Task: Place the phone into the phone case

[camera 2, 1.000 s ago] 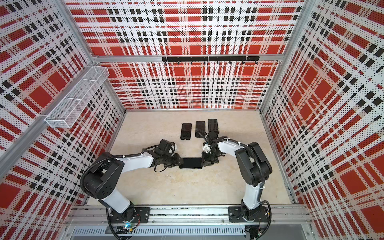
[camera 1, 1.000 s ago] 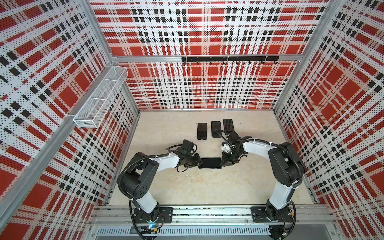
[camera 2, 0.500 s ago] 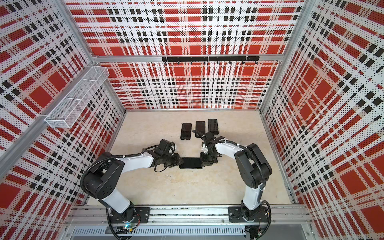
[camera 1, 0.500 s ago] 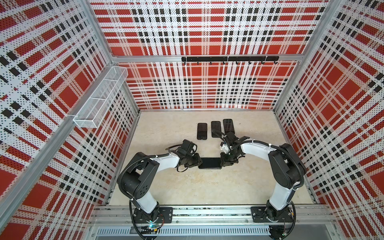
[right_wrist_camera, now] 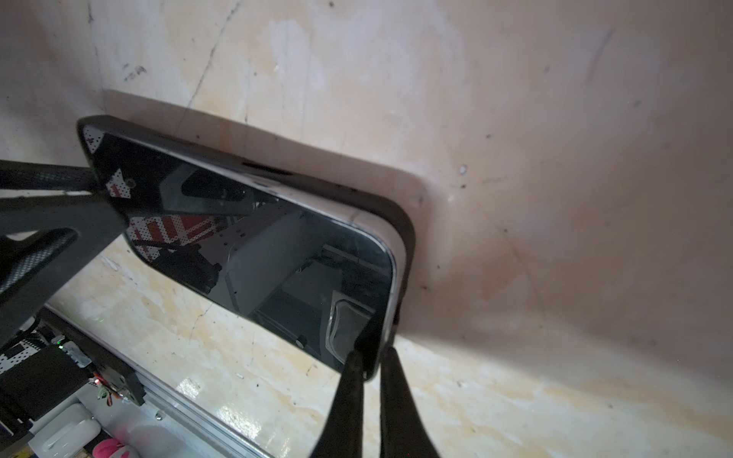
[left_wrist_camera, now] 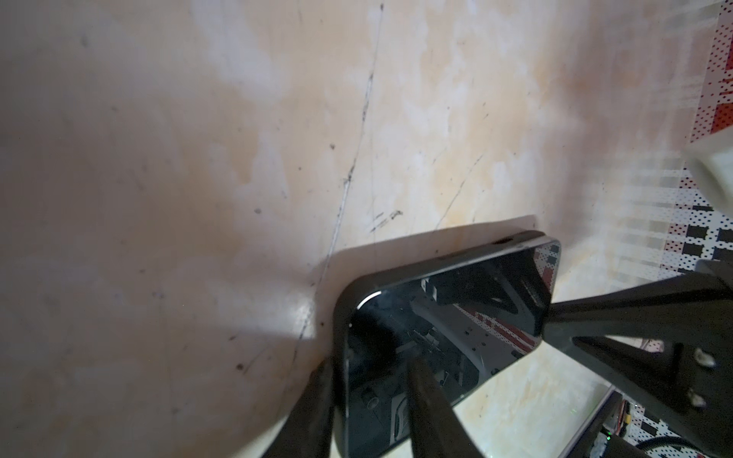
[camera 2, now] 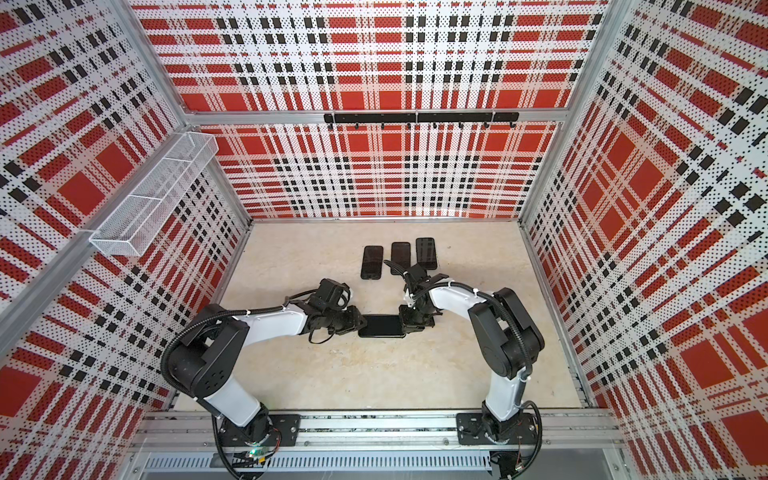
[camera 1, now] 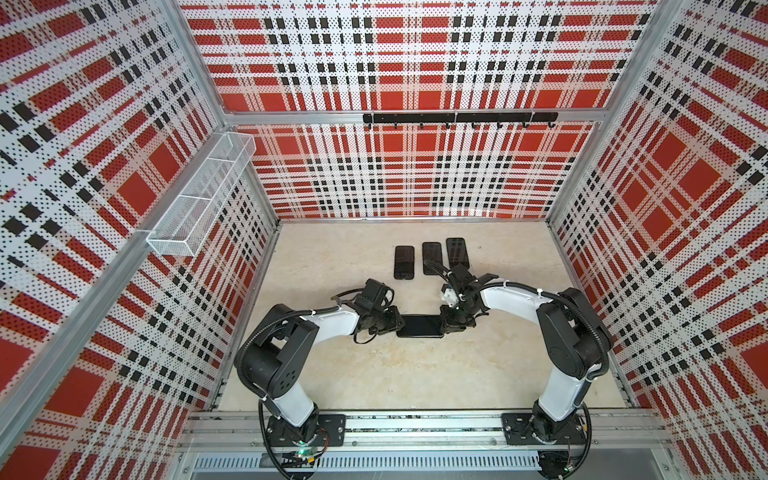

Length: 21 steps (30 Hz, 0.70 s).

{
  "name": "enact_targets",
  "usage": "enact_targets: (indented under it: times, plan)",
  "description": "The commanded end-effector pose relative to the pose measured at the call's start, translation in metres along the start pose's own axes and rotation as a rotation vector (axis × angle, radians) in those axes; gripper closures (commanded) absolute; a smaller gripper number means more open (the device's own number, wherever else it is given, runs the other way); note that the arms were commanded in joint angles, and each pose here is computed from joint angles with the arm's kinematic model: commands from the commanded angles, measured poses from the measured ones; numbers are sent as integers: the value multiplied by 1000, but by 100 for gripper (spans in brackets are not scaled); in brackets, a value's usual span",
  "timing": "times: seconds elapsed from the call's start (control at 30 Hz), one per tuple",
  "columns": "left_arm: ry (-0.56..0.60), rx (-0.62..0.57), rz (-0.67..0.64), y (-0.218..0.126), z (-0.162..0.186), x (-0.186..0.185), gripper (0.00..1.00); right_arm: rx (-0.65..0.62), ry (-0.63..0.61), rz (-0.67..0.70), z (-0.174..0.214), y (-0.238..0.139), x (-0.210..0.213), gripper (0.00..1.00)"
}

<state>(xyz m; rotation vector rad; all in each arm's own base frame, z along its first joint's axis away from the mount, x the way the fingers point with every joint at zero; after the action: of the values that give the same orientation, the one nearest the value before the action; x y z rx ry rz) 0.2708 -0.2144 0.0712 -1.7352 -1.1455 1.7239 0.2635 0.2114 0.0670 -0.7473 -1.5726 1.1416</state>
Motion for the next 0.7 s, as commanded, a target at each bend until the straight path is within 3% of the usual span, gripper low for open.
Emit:
enact_targets:
  times: [0.0,0.67]
  plan:
    - [20,122,35,21,27,1,66,358,-51,205,95,131,-41,91]
    - [14,120,57,21,30,3,67,386,-12,287,119,161,-65,91]
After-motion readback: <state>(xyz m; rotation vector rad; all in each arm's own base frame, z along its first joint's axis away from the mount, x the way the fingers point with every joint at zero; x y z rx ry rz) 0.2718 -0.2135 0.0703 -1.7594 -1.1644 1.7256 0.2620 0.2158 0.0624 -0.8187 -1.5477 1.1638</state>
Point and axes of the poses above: each gripper's point midway between its finger pads, its own y axis out along the fingers, its own x axis along the line the jaws close on, z = x × y, the point moved 6 cm from there along -y, back along the fingers, and after that the axes turned 9 degrees about -y, right-handed, at the moved point
